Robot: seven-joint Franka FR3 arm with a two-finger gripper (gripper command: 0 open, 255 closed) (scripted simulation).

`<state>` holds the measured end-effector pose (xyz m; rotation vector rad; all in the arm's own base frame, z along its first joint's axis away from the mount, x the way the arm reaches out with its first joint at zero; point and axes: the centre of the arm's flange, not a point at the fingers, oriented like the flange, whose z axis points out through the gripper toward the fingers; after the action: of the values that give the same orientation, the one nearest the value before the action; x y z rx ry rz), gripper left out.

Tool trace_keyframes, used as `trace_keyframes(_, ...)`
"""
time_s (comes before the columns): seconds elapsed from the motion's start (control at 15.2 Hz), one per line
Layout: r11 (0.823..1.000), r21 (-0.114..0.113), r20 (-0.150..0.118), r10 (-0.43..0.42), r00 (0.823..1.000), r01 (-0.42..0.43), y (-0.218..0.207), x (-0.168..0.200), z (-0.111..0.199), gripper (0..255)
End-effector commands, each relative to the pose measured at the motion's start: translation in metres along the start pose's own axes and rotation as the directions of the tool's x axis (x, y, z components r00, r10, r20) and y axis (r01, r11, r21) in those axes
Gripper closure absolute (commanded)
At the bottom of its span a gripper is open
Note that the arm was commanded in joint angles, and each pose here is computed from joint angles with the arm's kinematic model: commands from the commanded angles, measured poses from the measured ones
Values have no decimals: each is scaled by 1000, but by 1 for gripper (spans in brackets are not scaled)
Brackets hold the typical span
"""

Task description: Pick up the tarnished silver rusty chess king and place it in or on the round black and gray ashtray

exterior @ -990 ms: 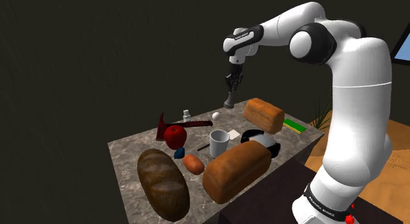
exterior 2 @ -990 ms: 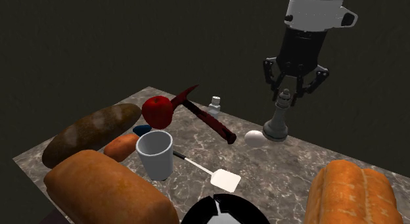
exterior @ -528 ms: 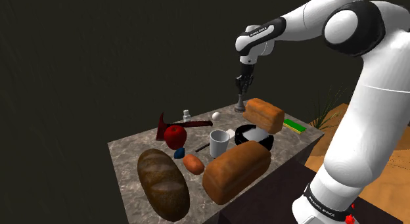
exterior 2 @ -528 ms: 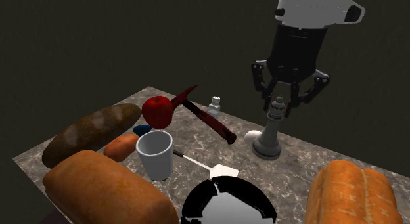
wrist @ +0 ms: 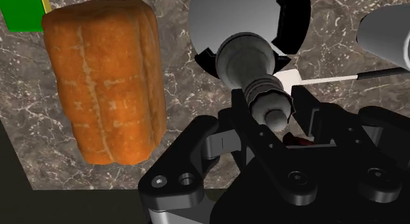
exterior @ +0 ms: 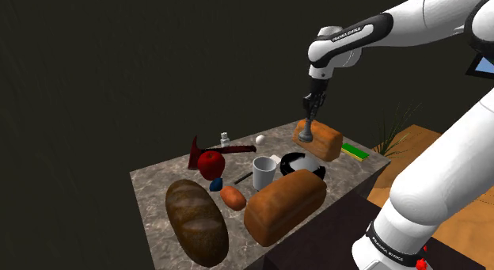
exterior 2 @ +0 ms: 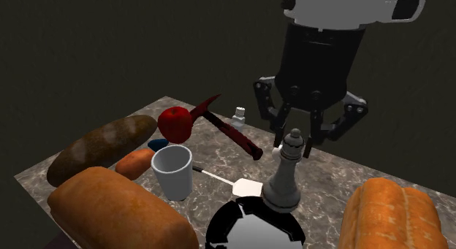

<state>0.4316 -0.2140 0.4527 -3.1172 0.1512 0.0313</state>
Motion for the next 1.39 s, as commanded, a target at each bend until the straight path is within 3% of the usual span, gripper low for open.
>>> trace_keyframes(0.0, 1000, 0, 0, -1, 1000, 1, -3, -26, -2, 255)
trace_keyframes(0.46, 1000, 0, 0, -1, 1000, 1, -9, -112, -15, 255)
trace_keyframes(1.32, 1000, 0, 0, -1, 1000, 1, -7, -110, 54, 255)
